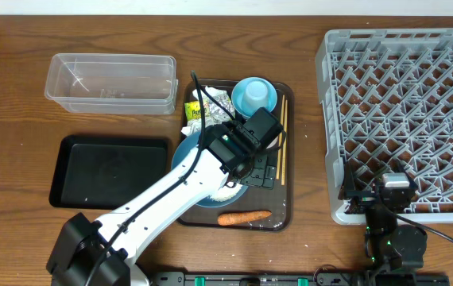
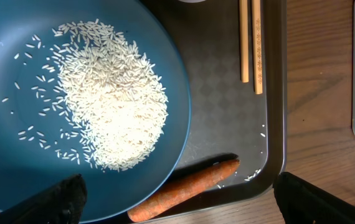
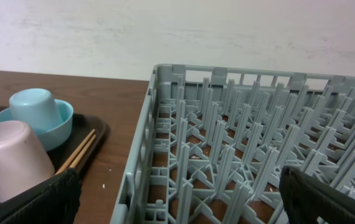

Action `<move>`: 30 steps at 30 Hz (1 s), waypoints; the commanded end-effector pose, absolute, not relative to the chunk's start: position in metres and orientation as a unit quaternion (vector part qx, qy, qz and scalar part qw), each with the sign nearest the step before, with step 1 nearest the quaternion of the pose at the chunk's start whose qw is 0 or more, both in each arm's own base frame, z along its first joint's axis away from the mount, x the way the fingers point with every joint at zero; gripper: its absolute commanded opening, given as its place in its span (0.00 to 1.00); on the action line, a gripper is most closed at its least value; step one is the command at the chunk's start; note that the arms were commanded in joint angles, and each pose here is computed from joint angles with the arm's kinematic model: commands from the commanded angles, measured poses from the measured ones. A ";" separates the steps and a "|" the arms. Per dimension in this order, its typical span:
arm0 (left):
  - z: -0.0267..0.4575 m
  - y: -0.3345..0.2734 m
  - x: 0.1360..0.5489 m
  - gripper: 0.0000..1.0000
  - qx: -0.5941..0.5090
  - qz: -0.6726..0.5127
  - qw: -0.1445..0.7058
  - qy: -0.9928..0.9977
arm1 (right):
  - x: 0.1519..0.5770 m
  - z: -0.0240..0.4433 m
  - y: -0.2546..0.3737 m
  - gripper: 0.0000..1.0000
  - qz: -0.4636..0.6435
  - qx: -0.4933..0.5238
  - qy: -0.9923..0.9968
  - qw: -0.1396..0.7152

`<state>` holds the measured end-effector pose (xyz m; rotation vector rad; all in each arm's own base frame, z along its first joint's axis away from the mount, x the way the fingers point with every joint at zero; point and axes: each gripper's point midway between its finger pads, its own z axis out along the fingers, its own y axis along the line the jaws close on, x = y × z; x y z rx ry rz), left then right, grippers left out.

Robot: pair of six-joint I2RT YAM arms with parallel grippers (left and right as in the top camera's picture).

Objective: Sort waste into correct bins and load items into the dishwasher rack
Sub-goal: 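Move the left gripper over the blue bowl of rice, then grasp the blue bowl rim with the left gripper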

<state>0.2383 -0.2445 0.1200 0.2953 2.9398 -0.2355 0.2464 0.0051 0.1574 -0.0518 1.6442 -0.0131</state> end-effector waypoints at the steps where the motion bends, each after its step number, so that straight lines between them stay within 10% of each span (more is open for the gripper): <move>1: 0.123 -0.245 0.242 0.98 0.092 -0.076 0.098 0.988 | 0.246 0.157 0.004 0.99 -0.006 -0.021 0.733 0.680; 30: 0.069 -0.241 0.238 0.88 0.095 -0.034 0.048 0.994 | 0.246 0.157 0.004 0.99 -0.006 -0.021 0.733 0.680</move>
